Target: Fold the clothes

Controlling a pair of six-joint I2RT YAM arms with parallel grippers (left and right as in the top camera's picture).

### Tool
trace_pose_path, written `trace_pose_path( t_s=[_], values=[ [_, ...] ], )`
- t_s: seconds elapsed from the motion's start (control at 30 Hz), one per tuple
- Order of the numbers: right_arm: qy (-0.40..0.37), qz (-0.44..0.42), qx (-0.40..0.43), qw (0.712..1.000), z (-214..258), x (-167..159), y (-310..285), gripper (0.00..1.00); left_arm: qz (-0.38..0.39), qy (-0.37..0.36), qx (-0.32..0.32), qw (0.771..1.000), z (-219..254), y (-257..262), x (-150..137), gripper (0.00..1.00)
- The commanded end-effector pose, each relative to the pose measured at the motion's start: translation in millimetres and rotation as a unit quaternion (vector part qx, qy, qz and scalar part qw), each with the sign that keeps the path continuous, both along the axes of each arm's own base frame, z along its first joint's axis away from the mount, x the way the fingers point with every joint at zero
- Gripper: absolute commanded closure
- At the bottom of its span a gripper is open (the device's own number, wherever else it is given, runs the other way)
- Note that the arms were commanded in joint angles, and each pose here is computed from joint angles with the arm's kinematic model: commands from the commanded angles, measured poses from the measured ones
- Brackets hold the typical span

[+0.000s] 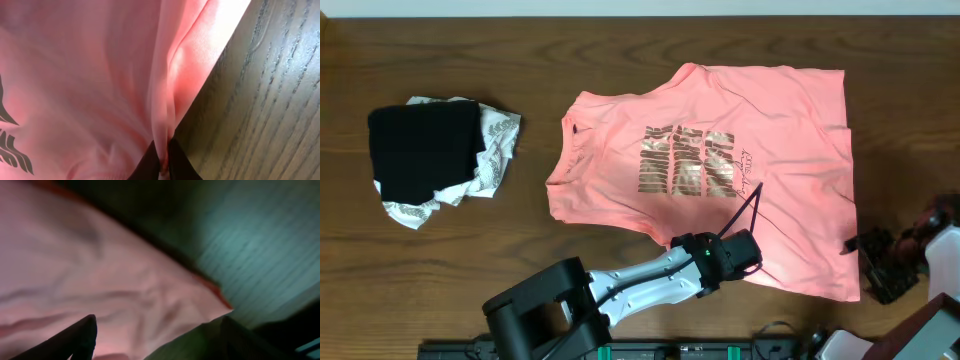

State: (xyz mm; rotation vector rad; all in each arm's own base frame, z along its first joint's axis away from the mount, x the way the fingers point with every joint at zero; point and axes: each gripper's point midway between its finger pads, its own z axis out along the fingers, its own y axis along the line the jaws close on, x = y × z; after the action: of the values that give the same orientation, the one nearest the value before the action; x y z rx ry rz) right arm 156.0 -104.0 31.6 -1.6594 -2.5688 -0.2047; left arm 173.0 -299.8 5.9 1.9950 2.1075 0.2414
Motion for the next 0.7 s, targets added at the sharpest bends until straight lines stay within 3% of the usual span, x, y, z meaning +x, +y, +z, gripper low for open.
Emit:
trace_pose_path(
  t_s=[0.0, 0.27, 0.43, 0.5, 0.57, 0.67],
  values=[
    [0.009, -0.034, -0.005, 0.999, -6.1, -10.7, -8.1, 0.23, 0.004, -0.013, -0.019, 1.000, 13.2, -8.3, 7.0, 0.94],
    [0.016, -0.041, 0.002, 0.999, -28.3, -24.9, 0.1, 0.25, 0.004, -0.016, -0.028, 0.999, 14.1, -12.5, 8.8, 0.93],
    [0.018, -0.041, 0.003, 0.999, -38.1, -30.3, 5.3, 0.34, 0.004, -0.016, -0.028, 0.999, 14.1, -12.4, 8.8, 0.94],
    [0.021, -0.041, 0.001, 0.999, -40.6, -32.9, 5.5, 0.44, 0.004, -0.016, -0.028, 0.999, 14.1, -12.4, 8.8, 0.94],
    [0.027, -0.040, -0.008, 0.999, -41.8, -35.1, 3.0, 0.62, 0.004, -0.016, -0.028, 0.999, 14.1, -12.4, 8.8, 0.94],
    [0.032, -0.039, -0.019, 0.999, -42.2, -36.9, -1.0, 0.97, 0.004, -0.016, -0.028, 0.999, 14.1, -12.4, 8.7, 0.94]
  ],
)
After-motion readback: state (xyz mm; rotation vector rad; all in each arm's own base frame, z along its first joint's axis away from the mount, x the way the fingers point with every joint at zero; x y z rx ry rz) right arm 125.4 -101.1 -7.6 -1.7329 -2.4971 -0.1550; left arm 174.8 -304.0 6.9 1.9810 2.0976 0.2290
